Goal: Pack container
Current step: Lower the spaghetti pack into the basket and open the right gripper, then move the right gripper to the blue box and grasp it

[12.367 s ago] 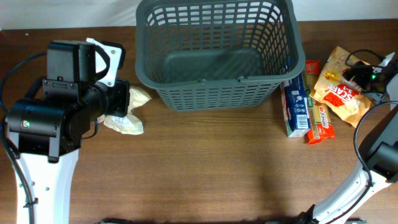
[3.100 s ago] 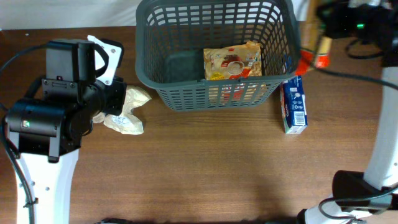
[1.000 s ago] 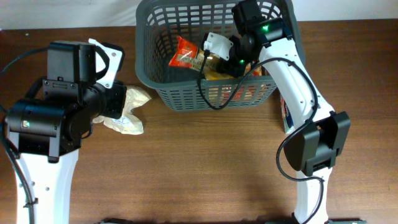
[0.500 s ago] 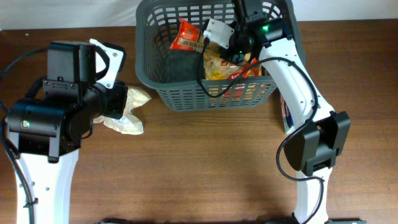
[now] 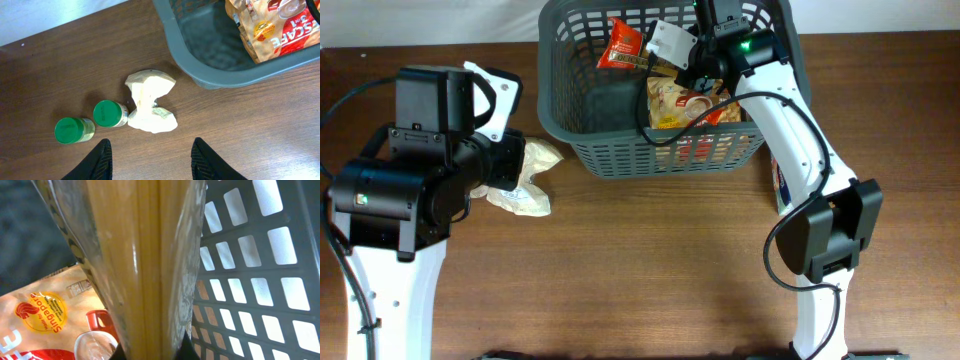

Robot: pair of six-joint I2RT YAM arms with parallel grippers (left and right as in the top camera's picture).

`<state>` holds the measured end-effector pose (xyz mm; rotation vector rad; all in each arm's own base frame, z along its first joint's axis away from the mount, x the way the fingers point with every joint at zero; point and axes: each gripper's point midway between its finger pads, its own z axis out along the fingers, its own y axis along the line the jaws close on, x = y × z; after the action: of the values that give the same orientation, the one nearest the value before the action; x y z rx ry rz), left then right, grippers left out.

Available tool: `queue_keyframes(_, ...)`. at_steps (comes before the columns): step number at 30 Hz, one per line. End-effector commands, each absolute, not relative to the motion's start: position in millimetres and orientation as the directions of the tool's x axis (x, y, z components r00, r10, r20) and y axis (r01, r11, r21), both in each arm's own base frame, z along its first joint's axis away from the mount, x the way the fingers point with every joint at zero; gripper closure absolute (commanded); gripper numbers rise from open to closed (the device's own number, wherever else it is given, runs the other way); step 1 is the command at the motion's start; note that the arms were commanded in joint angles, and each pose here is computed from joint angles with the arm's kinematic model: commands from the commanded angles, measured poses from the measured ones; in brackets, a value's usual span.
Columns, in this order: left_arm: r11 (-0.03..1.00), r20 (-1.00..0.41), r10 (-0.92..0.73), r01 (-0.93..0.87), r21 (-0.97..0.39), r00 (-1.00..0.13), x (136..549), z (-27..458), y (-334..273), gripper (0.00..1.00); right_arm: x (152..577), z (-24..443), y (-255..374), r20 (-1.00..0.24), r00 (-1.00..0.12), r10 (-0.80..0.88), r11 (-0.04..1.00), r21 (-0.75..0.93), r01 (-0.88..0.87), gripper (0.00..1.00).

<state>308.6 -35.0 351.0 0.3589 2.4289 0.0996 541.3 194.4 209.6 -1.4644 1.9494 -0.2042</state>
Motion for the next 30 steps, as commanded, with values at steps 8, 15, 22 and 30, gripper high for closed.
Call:
queue_keyframes(8,0.958,-0.617,0.284,0.237,0.159,-0.734,311,351,-36,0.64,552,246,196,-0.494,-0.158,-0.855,0.448,-0.549,-0.706,0.01)
queue_keyframes(15,0.958,-0.617,0.284,0.237,0.159,-0.733,311,351,-36,0.64,540,291,185,-0.644,-0.308,-0.700,0.672,-0.449,-0.589,0.01)
queue_keyframes(22,0.958,-0.618,0.284,0.237,0.159,-0.733,311,351,-36,0.64,502,392,131,-0.813,-0.379,-0.441,0.889,-0.340,-0.307,0.01)
queue_keyframes(30,0.958,-0.619,0.284,0.237,0.160,-0.732,311,352,-36,0.63,459,406,-61,-0.833,-0.517,0.199,0.976,0.122,0.179,0.01)
